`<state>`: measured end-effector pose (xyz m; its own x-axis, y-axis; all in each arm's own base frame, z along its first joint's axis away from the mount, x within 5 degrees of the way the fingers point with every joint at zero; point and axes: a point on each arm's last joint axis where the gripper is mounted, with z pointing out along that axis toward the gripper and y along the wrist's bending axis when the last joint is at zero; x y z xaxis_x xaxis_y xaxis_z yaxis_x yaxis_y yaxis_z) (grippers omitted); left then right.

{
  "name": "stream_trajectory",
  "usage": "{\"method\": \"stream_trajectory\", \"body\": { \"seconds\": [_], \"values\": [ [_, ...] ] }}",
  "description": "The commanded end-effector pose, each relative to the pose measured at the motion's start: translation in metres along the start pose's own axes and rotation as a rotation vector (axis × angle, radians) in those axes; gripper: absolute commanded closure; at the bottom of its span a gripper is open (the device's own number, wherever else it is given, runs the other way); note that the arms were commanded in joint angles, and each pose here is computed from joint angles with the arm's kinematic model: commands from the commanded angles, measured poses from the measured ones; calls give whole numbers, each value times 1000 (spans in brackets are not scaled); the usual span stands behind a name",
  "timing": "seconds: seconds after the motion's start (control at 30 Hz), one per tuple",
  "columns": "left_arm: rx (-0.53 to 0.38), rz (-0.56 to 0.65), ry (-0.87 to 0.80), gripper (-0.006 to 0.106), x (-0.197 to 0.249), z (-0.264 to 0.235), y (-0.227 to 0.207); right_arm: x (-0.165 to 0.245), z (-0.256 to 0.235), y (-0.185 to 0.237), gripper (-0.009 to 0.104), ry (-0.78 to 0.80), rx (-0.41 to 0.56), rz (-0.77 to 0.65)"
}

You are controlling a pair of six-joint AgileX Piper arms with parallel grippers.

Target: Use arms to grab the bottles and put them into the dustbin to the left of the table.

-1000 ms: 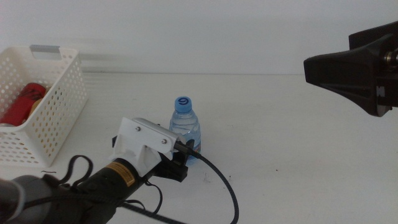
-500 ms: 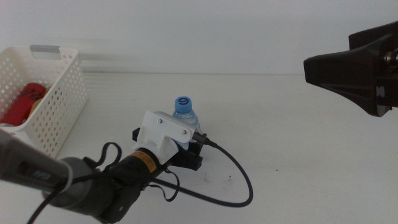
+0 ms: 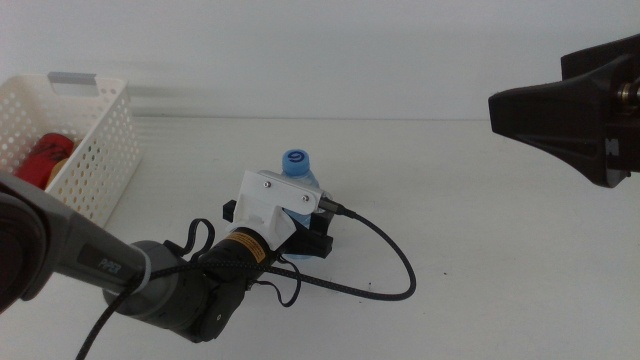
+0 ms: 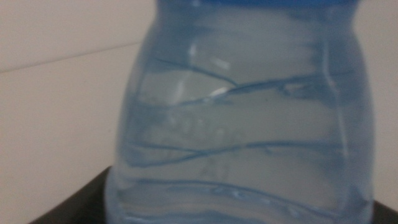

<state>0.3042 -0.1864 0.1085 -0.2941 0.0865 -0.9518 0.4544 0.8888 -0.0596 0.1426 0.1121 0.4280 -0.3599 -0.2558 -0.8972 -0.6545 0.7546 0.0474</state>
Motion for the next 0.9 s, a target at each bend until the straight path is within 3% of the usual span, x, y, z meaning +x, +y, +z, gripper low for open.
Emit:
{"method": "stream_trajectory", "body": {
  "seconds": [0.0,0.07,0.17,0.27,0.4,0.53,0.6,0.67,0.77,0.87],
  "values": [
    [-37,-41,0,19,-1,1,4,-2,-3,0,12,-13,2,-6],
    [-37,-75,5,35,0,1,4,-2,-3,0,12,-13,2,-6],
    [-37,-148,-2,67,-3,-1,4,-2,-3,0,12,-13,2,-6],
    [-1,-111,27,103,-24,-14,-1,-2,-3,0,12,-13,2,-6],
    [29,-71,137,102,-79,-37,-7,-2,-3,0,12,-13,2,-6],
    [38,51,162,102,-138,-53,-6,-2,-3,0,12,-13,2,-6],
    [20,39,234,102,-162,-58,3,-2,-3,0,12,-13,2,-6],
    [-5,3,333,102,-185,-63,29,-2,-3,0,12,-13,2,-6],
    [-16,44,465,102,-214,-74,78,-2,-3,0,12,-13,2,-6],
    [-72,-14,578,102,-235,-92,126,-2,-3,0,12,-13,2,-6]
  ]
}}
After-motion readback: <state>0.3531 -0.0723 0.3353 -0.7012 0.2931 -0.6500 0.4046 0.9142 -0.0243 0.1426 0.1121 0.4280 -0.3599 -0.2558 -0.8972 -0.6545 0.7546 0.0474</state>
